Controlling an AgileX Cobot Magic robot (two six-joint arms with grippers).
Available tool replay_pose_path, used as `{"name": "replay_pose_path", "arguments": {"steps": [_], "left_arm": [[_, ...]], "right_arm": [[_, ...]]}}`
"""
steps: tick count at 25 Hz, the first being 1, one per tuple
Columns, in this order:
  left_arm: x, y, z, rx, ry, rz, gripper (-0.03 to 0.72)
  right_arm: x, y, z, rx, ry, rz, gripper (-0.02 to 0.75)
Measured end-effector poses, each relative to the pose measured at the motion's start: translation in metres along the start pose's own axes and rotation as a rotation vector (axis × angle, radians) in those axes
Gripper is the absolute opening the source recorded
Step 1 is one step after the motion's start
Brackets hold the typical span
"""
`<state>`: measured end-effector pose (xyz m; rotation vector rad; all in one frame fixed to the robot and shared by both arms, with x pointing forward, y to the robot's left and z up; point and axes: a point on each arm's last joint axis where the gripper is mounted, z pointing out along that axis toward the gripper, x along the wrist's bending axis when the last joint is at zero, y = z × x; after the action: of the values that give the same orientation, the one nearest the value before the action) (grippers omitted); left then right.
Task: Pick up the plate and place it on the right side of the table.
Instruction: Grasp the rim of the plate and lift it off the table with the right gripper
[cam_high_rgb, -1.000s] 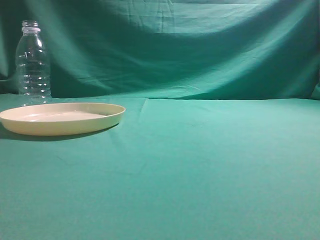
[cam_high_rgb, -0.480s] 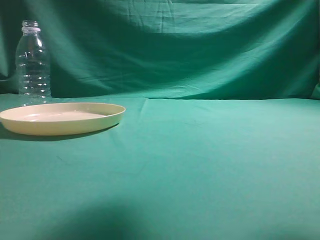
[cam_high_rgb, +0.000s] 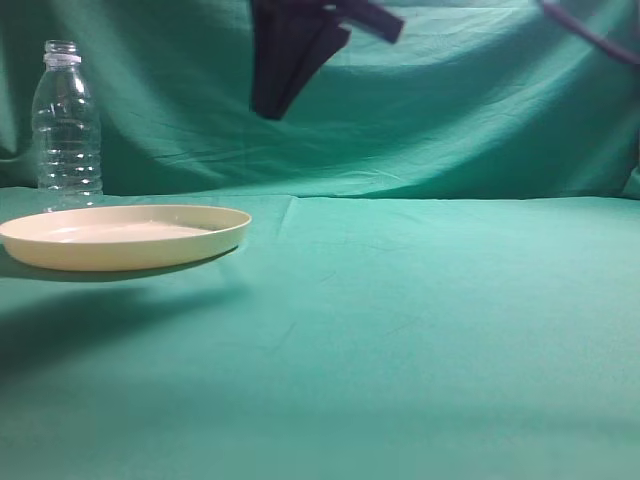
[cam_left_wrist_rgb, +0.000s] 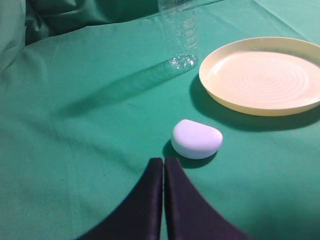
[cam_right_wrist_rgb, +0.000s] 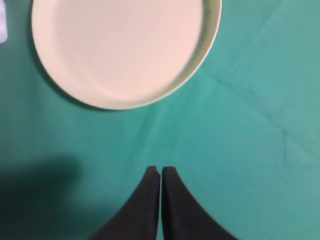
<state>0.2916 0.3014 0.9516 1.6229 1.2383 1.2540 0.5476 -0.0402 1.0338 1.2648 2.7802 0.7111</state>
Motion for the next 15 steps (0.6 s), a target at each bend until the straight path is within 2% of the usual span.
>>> {"name": "replay_pose_path", "arguments": {"steps": [8,10,15], "left_arm": [[0.000,0.000,0.000,0.000,0.000,0.000,0.000],[0.000,0.000,0.000,0.000,0.000,0.000,0.000],[0.000,0.000,0.000,0.000,0.000,0.000,0.000]], "right_arm": [[-0.001,0.047,0.051,-0.023,-0.035,-0.104,0.000],[-0.003,0.050,0.060,-0.030,-0.043,-0.112,0.048],[-0.011,0.051,0.082,-0.019,-0.075,-0.121,0.323]]}}
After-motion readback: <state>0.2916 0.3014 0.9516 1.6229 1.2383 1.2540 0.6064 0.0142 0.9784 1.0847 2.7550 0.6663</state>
